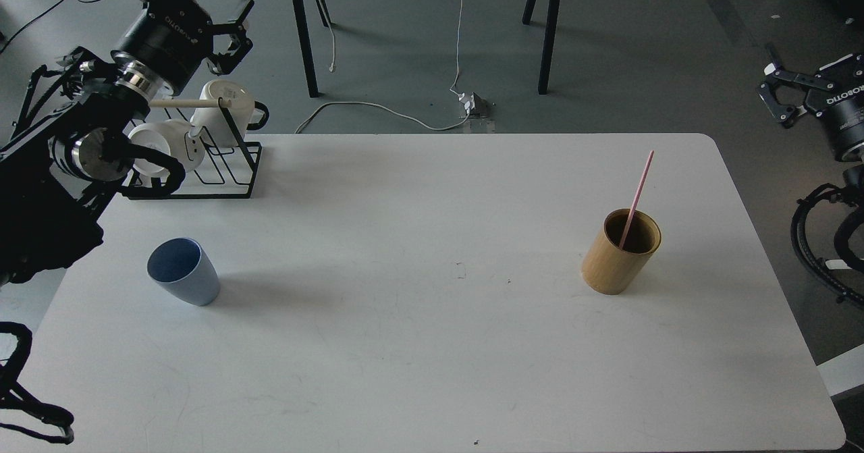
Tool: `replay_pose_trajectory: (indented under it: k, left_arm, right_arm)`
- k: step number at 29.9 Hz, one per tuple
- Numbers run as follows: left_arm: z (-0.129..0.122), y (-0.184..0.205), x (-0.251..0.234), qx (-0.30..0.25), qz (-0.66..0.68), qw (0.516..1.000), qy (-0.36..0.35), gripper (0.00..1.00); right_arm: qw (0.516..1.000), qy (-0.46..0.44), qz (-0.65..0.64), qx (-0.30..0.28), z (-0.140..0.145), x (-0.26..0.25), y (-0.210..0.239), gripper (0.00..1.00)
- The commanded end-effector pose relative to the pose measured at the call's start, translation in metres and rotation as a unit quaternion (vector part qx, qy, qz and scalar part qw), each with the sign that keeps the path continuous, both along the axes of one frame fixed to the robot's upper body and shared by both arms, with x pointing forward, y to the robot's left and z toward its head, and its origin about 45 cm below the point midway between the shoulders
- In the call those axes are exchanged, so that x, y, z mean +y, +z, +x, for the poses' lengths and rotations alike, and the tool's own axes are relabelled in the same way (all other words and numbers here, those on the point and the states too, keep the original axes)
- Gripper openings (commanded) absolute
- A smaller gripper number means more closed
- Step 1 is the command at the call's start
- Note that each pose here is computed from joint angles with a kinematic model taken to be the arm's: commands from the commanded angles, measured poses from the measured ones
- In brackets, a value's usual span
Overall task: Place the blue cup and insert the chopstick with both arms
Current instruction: 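Lower the left gripper from the rack area toward the light blue cup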
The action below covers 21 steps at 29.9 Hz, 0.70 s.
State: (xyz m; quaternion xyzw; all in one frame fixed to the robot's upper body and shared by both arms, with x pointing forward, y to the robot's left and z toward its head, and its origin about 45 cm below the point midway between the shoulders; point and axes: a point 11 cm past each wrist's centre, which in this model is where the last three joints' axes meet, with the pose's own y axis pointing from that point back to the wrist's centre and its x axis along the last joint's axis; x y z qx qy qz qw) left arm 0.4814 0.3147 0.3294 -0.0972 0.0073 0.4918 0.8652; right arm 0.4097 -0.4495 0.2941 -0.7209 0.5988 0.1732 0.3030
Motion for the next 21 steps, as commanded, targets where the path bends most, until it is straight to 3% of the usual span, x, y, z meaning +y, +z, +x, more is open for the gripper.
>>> replay_pose_trajectory:
  k: [1, 7, 11, 16, 21]
  left_arm:
    - [-0.012, 0.029, 0.002, -0.053, 0.159, 0.985, -0.040, 0.97]
    - [-0.039, 0.054, 0.002, -0.120, 0.367, 0.918, -0.094, 0.97]
    - [-0.059, 0.049, 0.009, -0.138, 0.477, 0.859, -0.120, 0.97]
    - [-0.091, 0.015, 0.042, -0.112, 0.597, 0.779, -0.154, 0.94]
    - [-0.123, -0.041, 0.073, -0.067, 0.640, 0.739, -0.199, 0.93]
  right_arm:
    - [1.000, -0.004, -0.004, -0.001, -0.001, -0.004, 0.002, 0.99]
    - [1.000, -0.004, -0.004, 0.001, -0.001, -0.004, 0.000, 0.99]
    - [1.000, -0.004, -0.003, 0.000, -0.001, -0.003, 0.000, 0.99]
    - [1.000, -0.006, -0.004, 0.000, -0.002, -0.005, 0.000, 0.99]
    - [1.000, -0.012, -0.005, 0.005, -0.004, -0.009, -0.005, 0.99]
